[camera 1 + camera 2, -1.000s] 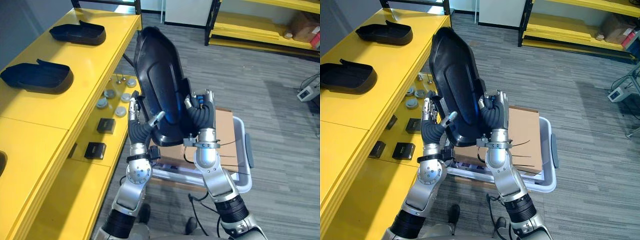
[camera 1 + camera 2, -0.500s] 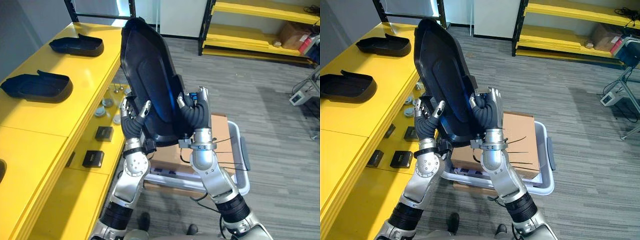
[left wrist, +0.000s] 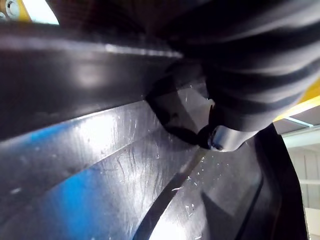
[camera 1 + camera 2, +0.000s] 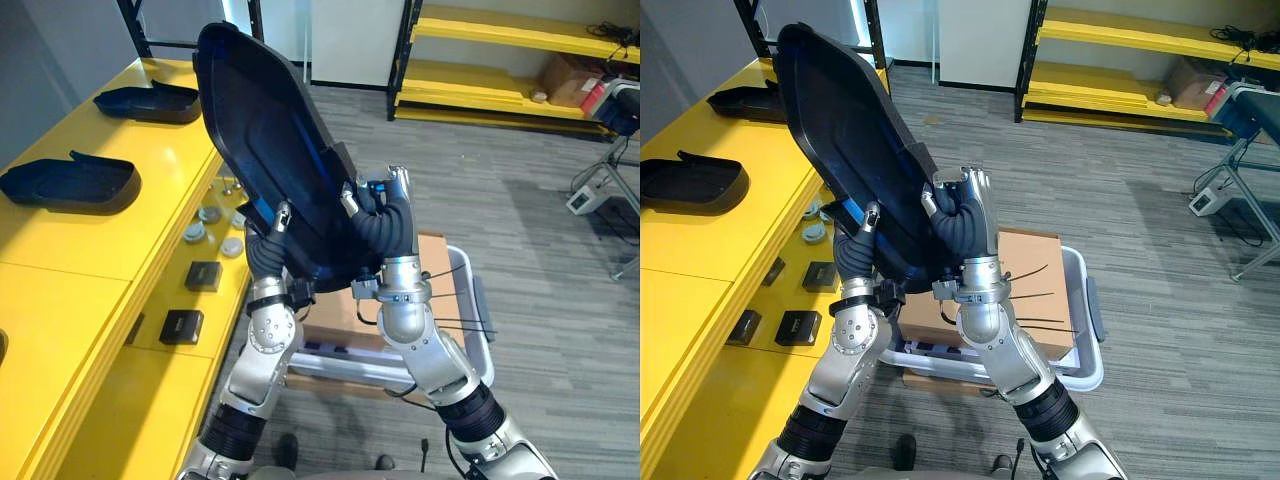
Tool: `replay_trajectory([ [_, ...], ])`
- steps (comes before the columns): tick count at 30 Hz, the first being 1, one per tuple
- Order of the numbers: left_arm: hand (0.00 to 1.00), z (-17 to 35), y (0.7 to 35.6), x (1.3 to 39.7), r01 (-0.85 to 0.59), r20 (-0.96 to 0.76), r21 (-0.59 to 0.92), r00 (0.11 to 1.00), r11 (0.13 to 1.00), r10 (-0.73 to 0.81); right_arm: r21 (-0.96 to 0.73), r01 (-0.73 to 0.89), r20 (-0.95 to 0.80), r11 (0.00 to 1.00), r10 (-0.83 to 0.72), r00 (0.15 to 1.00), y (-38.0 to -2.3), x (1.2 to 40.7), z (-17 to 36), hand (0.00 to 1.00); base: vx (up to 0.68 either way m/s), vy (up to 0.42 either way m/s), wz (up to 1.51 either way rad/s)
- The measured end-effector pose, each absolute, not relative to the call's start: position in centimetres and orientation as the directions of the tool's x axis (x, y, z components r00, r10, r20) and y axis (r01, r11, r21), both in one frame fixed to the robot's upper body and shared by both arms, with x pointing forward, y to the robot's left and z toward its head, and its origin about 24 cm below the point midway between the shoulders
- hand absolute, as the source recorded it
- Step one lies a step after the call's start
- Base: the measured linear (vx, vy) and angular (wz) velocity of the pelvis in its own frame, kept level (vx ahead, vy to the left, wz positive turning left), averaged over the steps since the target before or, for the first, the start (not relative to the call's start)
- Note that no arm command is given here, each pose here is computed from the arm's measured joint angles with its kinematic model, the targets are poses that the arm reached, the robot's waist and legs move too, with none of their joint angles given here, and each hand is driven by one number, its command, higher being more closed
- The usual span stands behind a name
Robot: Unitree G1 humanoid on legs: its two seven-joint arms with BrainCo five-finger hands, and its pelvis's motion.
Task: Walk over and take plastic housings, then place them on the shelf
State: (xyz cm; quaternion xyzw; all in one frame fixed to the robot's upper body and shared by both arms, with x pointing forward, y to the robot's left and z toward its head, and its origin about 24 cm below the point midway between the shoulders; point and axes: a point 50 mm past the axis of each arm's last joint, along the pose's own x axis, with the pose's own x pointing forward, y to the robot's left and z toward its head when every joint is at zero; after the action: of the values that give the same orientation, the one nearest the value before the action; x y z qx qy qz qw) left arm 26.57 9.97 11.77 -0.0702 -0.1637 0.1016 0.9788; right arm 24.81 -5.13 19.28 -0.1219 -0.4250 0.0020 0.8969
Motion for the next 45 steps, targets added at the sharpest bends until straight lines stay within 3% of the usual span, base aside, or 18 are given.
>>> replay_trajectory([
  [5, 1.00, 11.8, 10.6, 26.5, -0.224, 0.363, -0.038, 0.905, 0.974, 0.222, -0.188, 0.053, 0.820, 0.981, 0.127, 0.559, -7.7, 23.9, 21.3, 0.00, 0.00, 0.000, -0.04],
  [9, 1.00, 10.5, 12.1, 25.8, -0.285, 0.335, 0.015, 0.905, 0.959, 0.263, -0.020, 0.159, 0.849, 0.987, -0.067, 0.524, -12.5, 23.5, 22.4, 0.00, -0.02, -0.001, -0.08],
  [14, 1.00, 8.4, 15.6, 24.2, -0.421, 0.258, 0.046, 0.881, 0.906, 0.397, 0.154, 0.359, 0.771, 0.921, -0.339, 0.539, -19.8, 22.4, 20.5, 0.00, -0.03, -0.005, -0.04],
  [18, 1.00, 8.5, 17.4, 22.5, -0.492, 0.261, 0.041, 0.845, 0.870, 0.466, 0.256, 0.549, 0.556, 0.796, -0.586, 0.590, -25.5, 20.9, 14.8, 0.00, -0.02, -0.011, -0.04],
  [22, 1.00, 8.8, 18.1, 21.3, -0.503, 0.281, 0.034, 0.834, 0.864, 0.475, 0.129, 0.700, 0.157, 0.703, -0.711, 0.686, -28.6, 18.9, 4.8, 0.00, 0.00, -0.003, -0.01],
  [25, 1.00, 9.0, 17.8, 20.9, -0.473, 0.298, 0.025, 0.844, 0.881, 0.445, 0.001, 0.717, -0.176, 0.697, -0.706, 0.686, -29.1, 16.5, -2.5, 0.00, 0.00, -0.016, 0.10],
  [32, 1.00, 8.9, 15.5, 20.4, -0.330, 0.298, -0.002, 0.901, 0.944, 0.316, -0.102, 0.637, -0.643, 0.764, -0.539, 0.544, -25.0, 10.7, -12.1, 0.00, 0.02, -0.016, 0.13],
  [37, 1.00, 8.4, 14.8, 20.0, -0.295, 0.264, -0.022, 0.920, 0.955, 0.290, -0.123, 0.522, -0.737, 0.844, -0.430, 0.521, -22.2, 9.5, -13.9, 0.00, -0.03, -0.019, 0.34],
  [45, 1.00, 9.5, 13.8, 19.0, -0.260, 0.281, -0.114, 0.917, 0.959, 0.282, -0.111, 0.375, -0.714, 0.920, -0.337, 0.613, -19.3, 11.2, -13.5, 0.00, -0.03, -0.050, 1.07],
])
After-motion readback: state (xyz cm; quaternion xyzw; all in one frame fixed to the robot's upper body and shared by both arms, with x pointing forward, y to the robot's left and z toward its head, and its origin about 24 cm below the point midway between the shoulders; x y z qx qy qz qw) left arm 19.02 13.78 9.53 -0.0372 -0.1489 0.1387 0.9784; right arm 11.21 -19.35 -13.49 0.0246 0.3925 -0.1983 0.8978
